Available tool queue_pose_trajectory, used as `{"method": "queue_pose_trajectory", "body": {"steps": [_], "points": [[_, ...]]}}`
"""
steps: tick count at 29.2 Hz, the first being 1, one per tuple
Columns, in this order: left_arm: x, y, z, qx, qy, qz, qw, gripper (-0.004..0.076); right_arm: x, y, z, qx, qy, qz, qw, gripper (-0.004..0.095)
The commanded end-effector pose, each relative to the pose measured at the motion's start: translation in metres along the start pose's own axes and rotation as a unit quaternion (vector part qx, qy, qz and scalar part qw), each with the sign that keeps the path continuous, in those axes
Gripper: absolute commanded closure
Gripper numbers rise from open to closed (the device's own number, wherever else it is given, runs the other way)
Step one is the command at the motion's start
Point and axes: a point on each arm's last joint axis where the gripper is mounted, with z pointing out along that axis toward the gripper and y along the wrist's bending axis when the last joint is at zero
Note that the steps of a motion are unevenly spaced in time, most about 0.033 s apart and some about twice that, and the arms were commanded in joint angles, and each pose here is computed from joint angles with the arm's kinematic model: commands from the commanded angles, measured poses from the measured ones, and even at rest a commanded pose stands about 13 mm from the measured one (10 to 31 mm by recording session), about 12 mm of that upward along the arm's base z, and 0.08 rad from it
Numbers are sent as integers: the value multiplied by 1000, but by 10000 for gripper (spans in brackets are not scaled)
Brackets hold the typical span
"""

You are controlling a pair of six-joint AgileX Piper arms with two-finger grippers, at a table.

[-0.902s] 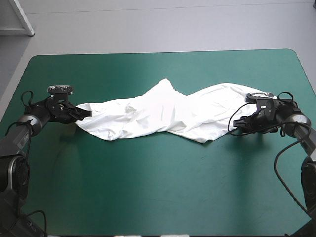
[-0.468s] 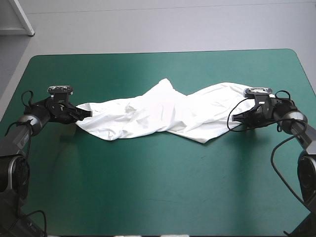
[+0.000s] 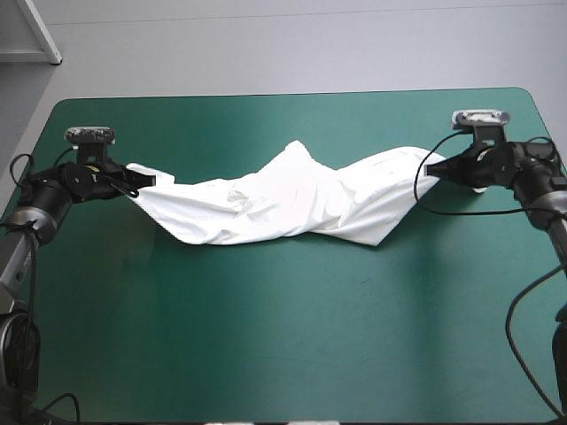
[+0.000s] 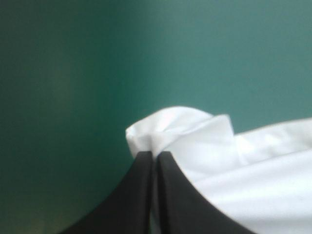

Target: Fold the cloth

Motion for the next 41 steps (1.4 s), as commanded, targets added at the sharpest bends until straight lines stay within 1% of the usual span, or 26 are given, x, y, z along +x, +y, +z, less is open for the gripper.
{"method": "queue_pose_trajectory", "body": {"steps": [1, 4, 8, 10, 13, 15, 18, 20, 23, 26, 28, 30, 32, 34, 36, 39, 40, 41], "points": [[-51, -3, -67, -10, -125, 7, 992, 705, -42, 1, -73, 6, -116, -12, 993, 925], [-79, -7, -115, -11, -183, 20, 983, 705, -64, 3, -116, 7, -169, -16, 985, 925], [-111, -13, -187, -12, -261, 39, 964, 705, -88, 6, -180, 8, -238, -25, 971, 925], [-124, -17, -225, -13, -303, 46, 952, 705, -97, 8, -215, 9, -279, -30, 960, 925], [-136, -22, -279, -19, -368, 58, 928, 705, -104, 11, -270, 14, -346, -43, 937, 925], [-140, -24, -307, -31, -403, 68, 912, 705, -105, 12, -299, 19, -381, -54, 923, 925], [-140, -24, -343, -70, -419, 94, 900, 705, -102, 13, -336, 33, -415, -64, 907, 925], [-136, -23, -361, -97, -414, 100, 900, 705, -98, 11, -349, 46, -418, -67, 905, 925], [-128, -19, -376, -125, -390, 93, 908, 705, -90, 12, -359, 43, -410, -67, 909, 925], [-118, -21, -377, -117, -349, 89, 925, 705, -81, 16, -364, 22, -388, -67, 919, 925], [-112, -21, -372, -110, -307, 88, 941, 705, -76, 17, -362, 13, -366, -67, 928, 925], [-105, -21, -365, -103, -264, 86, 955, 705, -75, 17, -359, 10, -357, -62, 932, 925], [-100, -20, -354, -96, -219, 85, 967, 705, -75, 19, -351, -1, -343, -59, 937, 925], [-98, -18, -338, -91, -191, 82, 974, 705, -76, 21, -339, -21, -324, -56, 944, 925], [-94, -17, -322, -86, -162, 81, 980, 705, -76, 23, -317, -41, -289, -52, 955, 925], [-85, -14, -290, -76, -105, 75, 989, 705, -73, 22, -277, -51, -223, -44, 972, 925], [-76, -12, -262, -68, -59, 72, 993, 705, -69, 21, -249, -52, -183, -44, 981, 925], [-72, -11, -248, -65, -43, 71, 994, 705, -67, 20, -234, -51, -167, -41, 984, 925]]}}
